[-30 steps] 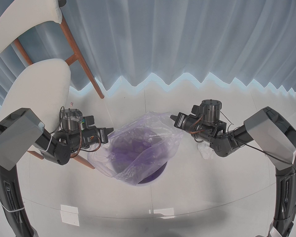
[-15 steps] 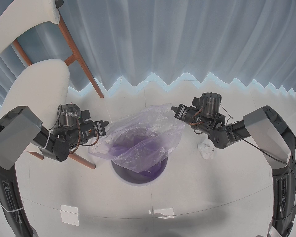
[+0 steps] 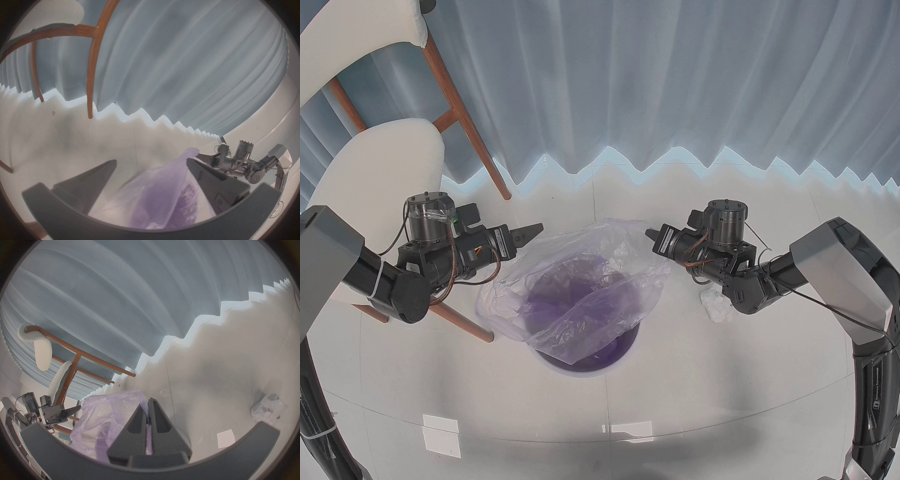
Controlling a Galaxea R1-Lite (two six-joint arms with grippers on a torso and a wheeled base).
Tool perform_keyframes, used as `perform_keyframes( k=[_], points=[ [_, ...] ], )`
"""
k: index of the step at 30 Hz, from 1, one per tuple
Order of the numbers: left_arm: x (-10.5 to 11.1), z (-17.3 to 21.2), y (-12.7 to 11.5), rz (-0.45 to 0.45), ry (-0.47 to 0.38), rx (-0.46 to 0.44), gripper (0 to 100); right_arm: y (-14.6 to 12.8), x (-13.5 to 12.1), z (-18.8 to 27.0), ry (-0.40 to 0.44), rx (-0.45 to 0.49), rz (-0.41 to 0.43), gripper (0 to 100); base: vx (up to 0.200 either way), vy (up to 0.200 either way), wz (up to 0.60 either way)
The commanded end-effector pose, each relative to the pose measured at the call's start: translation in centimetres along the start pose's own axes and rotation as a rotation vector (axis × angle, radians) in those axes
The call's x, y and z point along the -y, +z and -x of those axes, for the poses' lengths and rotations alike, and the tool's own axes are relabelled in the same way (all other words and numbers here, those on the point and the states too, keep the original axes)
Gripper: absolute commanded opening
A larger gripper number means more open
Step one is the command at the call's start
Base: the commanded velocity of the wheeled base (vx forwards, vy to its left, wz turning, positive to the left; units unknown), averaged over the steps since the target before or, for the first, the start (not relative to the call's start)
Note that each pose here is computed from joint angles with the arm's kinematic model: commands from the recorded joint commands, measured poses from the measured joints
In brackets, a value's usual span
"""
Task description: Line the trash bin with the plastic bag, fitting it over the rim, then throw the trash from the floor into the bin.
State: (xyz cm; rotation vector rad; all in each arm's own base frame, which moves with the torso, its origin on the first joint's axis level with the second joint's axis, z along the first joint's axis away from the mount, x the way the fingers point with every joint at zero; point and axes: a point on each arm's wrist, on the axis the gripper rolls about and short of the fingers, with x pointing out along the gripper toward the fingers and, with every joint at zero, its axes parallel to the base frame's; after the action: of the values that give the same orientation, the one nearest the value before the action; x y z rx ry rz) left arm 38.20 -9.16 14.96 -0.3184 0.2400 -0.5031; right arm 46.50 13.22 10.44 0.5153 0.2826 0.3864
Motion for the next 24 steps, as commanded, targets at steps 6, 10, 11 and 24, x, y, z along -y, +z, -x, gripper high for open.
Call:
perform_keyframes(
  k=[6,10,11,24],
  points=[
    [0.1,0.1,-3.2,-0.206,-0.028,-0.106,100,-0.9,-1.4,0.5,0.021,-0.027,0.004,0,0.000,0.000,0.00],
    [-0.5,0.0,-4.4,-0.267,-0.021,-0.144,100,-0.8,-1.3,0.6,0.020,-0.026,0.004,0,0.000,0.000,0.00],
    [-0.7,-0.1,-4.7,-0.284,-0.022,-0.149,100,-0.8,-1.3,0.6,0.020,-0.026,0.004,0,0.000,0.000,0.00],
    [-2.0,-0.7,-6.6,-0.409,-0.088,-0.207,0,-0.9,-1.2,0.5,0.015,-0.029,0.002,0,0.000,0.000,0.00]
  ],
)
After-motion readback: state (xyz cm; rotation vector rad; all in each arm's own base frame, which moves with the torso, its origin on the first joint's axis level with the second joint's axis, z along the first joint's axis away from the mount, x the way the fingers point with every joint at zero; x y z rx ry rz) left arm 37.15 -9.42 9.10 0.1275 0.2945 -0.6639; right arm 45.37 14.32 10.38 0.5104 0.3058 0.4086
